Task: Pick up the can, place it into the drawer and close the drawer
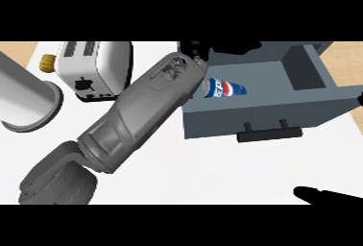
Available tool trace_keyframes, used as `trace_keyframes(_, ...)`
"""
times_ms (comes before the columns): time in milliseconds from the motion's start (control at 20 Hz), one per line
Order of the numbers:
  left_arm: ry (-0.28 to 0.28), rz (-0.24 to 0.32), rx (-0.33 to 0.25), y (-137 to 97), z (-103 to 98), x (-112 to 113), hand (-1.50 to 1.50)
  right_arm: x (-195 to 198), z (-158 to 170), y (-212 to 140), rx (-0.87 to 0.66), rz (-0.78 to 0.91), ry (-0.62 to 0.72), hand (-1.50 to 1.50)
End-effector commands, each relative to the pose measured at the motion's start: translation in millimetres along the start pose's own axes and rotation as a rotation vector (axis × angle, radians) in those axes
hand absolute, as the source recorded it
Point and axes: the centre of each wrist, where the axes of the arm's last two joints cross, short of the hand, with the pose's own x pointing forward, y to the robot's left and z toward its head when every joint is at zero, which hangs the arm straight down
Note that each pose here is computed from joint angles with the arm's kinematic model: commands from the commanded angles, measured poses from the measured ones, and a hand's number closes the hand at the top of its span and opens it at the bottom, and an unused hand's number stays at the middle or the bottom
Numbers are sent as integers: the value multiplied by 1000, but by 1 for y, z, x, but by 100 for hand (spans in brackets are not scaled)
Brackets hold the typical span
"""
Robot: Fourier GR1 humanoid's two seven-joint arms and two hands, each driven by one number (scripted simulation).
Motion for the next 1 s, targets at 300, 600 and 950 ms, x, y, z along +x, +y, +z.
trace_keyframes(300, -9, -4, 4, -5, -4, 21, -150, -19, -11, 48, 123, 369, -11, -150)
trace_keyframes(600, -1, 20, -5, -5, 0, 29, -150, -53, -25, 70, 191, 538, 61, -150)
trace_keyframes(950, 12, 23, 0, 29, -8, 29, -150, -80, -50, 125, 121, 528, 84, -150)
